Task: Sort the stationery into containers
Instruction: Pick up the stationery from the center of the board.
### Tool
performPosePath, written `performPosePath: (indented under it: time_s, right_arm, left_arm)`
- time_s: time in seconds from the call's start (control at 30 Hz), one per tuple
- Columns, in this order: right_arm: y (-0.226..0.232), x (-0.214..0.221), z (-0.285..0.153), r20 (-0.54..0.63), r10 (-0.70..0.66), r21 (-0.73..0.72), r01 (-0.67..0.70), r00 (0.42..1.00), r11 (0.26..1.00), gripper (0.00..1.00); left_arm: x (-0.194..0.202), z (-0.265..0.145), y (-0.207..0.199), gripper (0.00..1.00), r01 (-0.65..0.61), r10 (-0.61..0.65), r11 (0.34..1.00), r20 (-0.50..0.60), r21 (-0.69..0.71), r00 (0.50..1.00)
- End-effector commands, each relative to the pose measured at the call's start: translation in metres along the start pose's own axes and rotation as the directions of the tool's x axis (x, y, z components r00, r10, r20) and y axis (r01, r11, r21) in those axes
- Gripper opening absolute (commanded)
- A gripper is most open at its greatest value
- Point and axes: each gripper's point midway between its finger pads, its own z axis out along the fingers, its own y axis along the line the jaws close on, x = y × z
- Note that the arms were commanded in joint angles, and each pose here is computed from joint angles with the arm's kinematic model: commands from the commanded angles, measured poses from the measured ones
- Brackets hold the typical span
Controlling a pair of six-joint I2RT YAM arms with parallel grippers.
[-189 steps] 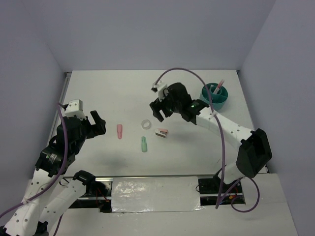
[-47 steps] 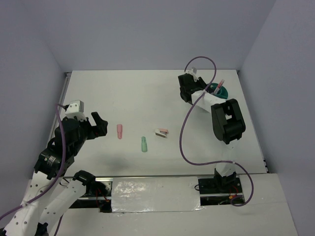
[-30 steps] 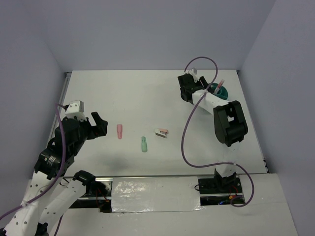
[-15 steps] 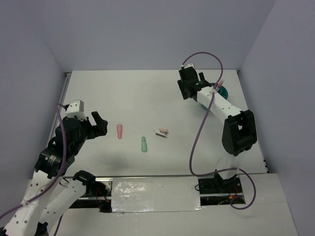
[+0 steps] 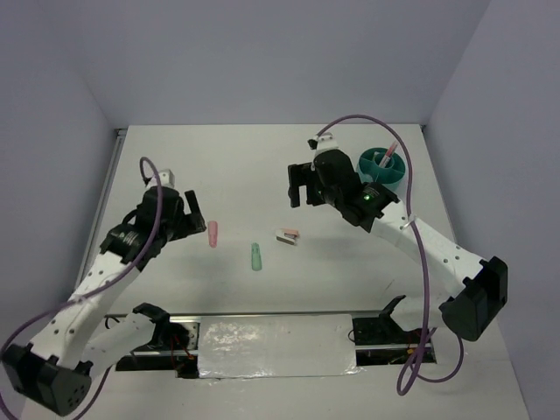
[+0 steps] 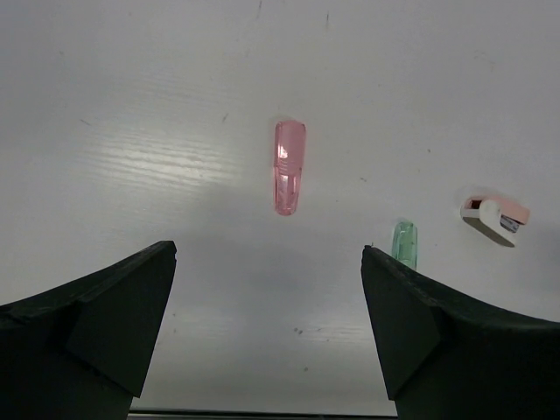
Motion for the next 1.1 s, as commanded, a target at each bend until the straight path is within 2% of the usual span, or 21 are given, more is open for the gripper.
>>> performPosePath:
  time_s: [0.0,0.17,0.3,0.33,0.5,0.87,1.0,1.07]
  right_arm:
    - [0.020,0.019,-0.013,-0.057,0.079,-0.103,-0.085,0.995,0.991,1.00]
    - [0.027,0.035,-0.027,-0.063,0.066,-0.180,-0.076,0.996,0.981,1.00]
    - [0.038,0.053,-0.029,-0.093,0.028,-0.251,-0.051,0.995,0.967,1.00]
    - [0.041,0.057,-0.030,-0.106,0.021,-0.271,-0.050,0.994,0.961,1.00]
    - [0.040,0.065,-0.034,-0.112,-0.005,-0.276,-0.027,0.994,0.961,1.00]
    - [0.041,0.063,-0.047,-0.075,0.011,-0.305,-0.034,0.997,0.952,1.00]
    - [0.043,0.062,-0.049,-0.074,0.015,-0.313,-0.038,0.997,0.949,1.00]
    - [0.045,0.060,-0.050,-0.061,0.020,-0.329,-0.040,0.998,0.944,1.00]
  left_arm:
    - [0.017,0.034,-0.017,0.99,0.064,-0.064,0.998,-0.089,0.005,0.994]
    - [0.039,0.077,-0.012,0.99,0.031,-0.048,0.995,-0.179,-0.096,0.983]
    - [0.053,0.105,-0.016,0.98,-0.001,-0.029,0.993,-0.246,-0.122,0.969]
    - [0.064,0.114,-0.016,0.96,-0.016,-0.024,0.991,-0.291,-0.136,0.956]
    - [0.090,0.139,-0.008,0.89,-0.061,-0.004,0.983,-0.357,-0.171,0.934]
    - [0.110,0.162,-0.002,0.72,-0.116,0.030,0.975,-0.404,-0.189,0.914]
    - [0.123,0.167,0.002,0.50,-0.130,0.033,0.972,-0.437,-0.194,0.899]
    - [0.129,0.166,0.005,0.35,-0.132,0.031,0.972,-0.448,-0.196,0.893]
